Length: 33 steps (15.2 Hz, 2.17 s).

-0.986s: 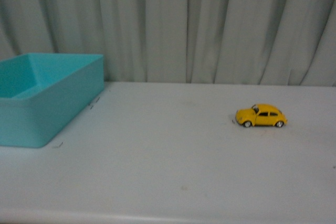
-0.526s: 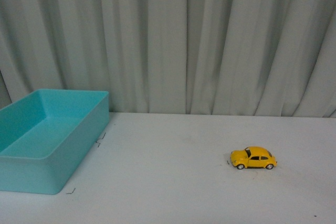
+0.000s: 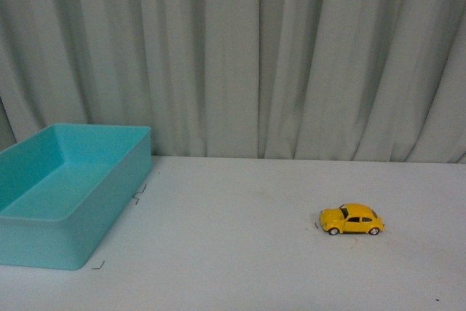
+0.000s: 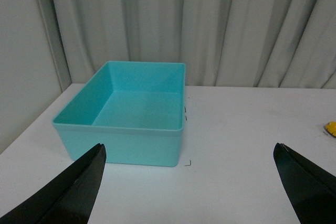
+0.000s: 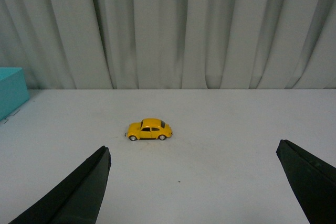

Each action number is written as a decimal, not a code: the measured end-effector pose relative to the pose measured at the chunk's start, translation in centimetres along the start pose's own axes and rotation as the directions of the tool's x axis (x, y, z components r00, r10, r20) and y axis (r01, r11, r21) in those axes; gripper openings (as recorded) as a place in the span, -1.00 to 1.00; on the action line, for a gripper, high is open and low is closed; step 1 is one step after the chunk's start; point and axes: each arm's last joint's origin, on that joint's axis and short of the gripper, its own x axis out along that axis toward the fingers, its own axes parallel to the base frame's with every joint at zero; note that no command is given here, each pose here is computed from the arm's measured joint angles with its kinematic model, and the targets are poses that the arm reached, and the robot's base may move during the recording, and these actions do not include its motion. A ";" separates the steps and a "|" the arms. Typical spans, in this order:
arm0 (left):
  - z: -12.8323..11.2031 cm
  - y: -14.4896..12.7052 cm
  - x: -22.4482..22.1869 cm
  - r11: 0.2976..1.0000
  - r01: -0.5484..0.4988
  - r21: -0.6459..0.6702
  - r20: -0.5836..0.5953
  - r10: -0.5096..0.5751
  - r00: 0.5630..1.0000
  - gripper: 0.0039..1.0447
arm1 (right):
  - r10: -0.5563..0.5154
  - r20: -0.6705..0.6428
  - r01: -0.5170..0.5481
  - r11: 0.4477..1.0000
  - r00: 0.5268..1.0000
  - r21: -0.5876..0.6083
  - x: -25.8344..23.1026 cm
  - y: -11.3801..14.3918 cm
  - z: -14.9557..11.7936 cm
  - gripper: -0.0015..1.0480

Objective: Wind up and store yellow beetle toy

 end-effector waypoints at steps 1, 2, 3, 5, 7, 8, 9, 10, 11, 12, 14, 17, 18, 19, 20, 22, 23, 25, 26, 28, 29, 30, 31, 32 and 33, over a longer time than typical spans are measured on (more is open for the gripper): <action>0.0 0.0 0.0 1.000 0.000 0.000 0.000 0.000 1.000 0.88 | 0.000 0.000 0.000 1.000 1.000 0.000 0.0 0.0 0.0 0.87; 0.0 0.0 0.0 1.000 0.000 0.000 0.000 0.000 1.000 0.88 | 0.000 0.000 0.000 1.000 1.000 0.000 0.0 0.0 0.0 0.87; 0.0 0.0 0.0 1.000 0.000 0.000 0.000 0.000 1.000 0.88 | 0.000 0.000 0.000 1.000 1.000 0.000 0.0 0.0 0.0 0.87; 0.0 0.0 0.0 1.000 0.000 0.000 0.000 0.000 1.000 0.88 | 0.000 0.000 0.000 1.000 1.000 0.000 0.0 0.0 0.0 0.87; 0.0 0.0 0.0 1.000 0.000 0.000 0.000 0.000 1.000 0.88 | 0.000 0.000 0.000 1.000 1.000 0.000 0.0 0.0 0.0 0.87; 0.0 0.0 0.0 1.000 0.000 0.000 0.000 0.000 1.000 0.88 | 0.000 0.000 0.000 1.000 1.000 0.000 0.0 0.0 0.0 0.87; 0.0 0.0 0.0 1.000 0.000 0.000 0.000 0.000 1.000 0.88 | 0.000 0.000 0.000 1.000 1.000 0.000 0.0 0.0 0.0 0.87; 0.0 0.0 0.0 1.000 0.000 0.000 0.000 0.000 1.000 0.88 | 0.000 0.000 0.000 1.000 1.000 0.000 0.0 0.0 0.0 0.87; 0.0 0.0 0.0 1.000 0.000 0.000 0.000 0.000 1.000 0.88 | 0.000 0.000 0.000 1.000 1.000 0.000 0.0 0.0 0.0 0.87; 0.0 0.0 0.0 1.000 0.000 0.000 -0.003 0.000 1.000 0.88 | 0.000 -0.004 0.000 1.000 1.000 0.000 0.0 0.0 0.0 0.87; 0.0 0.0 0.0 1.000 0.000 0.000 0.000 0.000 1.000 0.88 | 0.000 -0.001 0.000 1.000 1.000 0.000 0.0 0.0 0.0 0.87; 0.0 0.0 0.0 1.000 0.000 0.000 0.000 0.000 1.000 0.88 | 0.000 0.000 0.000 1.000 1.000 0.000 0.0 0.0 0.0 0.87; 0.0 0.0 0.0 1.000 0.000 0.000 0.000 0.000 1.000 0.88 | 0.000 0.000 0.000 1.000 1.000 0.000 0.0 0.0 0.0 0.87; 0.0 0.0 0.0 1.000 0.000 0.000 0.000 0.000 1.000 0.88 | 0.000 0.000 0.000 1.000 1.000 0.000 0.0 0.0 0.0 0.87; 0.0 0.0 0.0 1.000 0.000 0.000 0.000 0.000 1.000 0.88 | 0.000 0.000 0.000 1.000 1.000 0.000 0.0 0.0 0.0 0.87; 0.0 0.0 0.0 1.000 0.000 0.000 0.000 0.000 1.000 0.88 | 0.000 0.000 0.000 1.000 1.000 0.000 0.0 0.0 0.0 0.87; 0.0 0.0 0.0 1.000 0.000 0.000 0.000 0.000 1.000 0.88 | 0.000 0.000 0.000 1.000 1.000 0.000 0.0 0.0 0.0 0.87; 0.0 0.0 0.0 1.000 0.000 0.000 0.000 0.000 1.000 0.88 | 0.000 0.000 0.000 1.000 1.000 0.000 0.0 0.0 0.0 0.87; 0.0 0.0 0.0 1.000 0.000 0.000 0.000 0.000 1.000 0.88 | 0.000 0.000 0.000 1.000 1.000 0.000 0.0 0.0 0.0 0.87; 0.0 0.0 0.0 1.000 0.000 0.000 -0.001 0.000 1.000 0.88 | 0.047 -0.091 -0.041 0.996 0.995 0.074 0.1 -0.2 -0.3 0.87; 0.0 0.0 0.0 1.000 0.000 0.000 0.000 0.000 1.000 0.88 | 0.039 -0.104 -0.020 0.985 0.994 0.169 0.7 -1.2 -0.3 0.87; 0.0 0.0 0.0 1.000 0.000 0.000 0.000 0.000 1.000 0.88 | -0.005 -0.089 0.024 0.975 0.996 0.222 1.5 -3.0 0.2 0.87; 0.0 0.0 0.0 1.000 0.000 0.000 0.000 0.000 1.000 0.88 | -0.039 -0.064 0.053 0.974 0.997 0.222 2.2 -4.6 0.9 0.87; 0.0 0.0 0.0 1.000 0.002 0.000 0.000 -0.002 1.000 0.88 | -0.082 -0.036 0.088 0.973 0.996 0.215 3.1 -6.5 1.9 0.87; 0.0 0.0 0.0 1.000 -0.002 0.000 0.000 0.002 1.000 0.88 | -0.119 -0.007 0.118 0.973 0.993 0.199 3.9 -8.1 2.8 0.87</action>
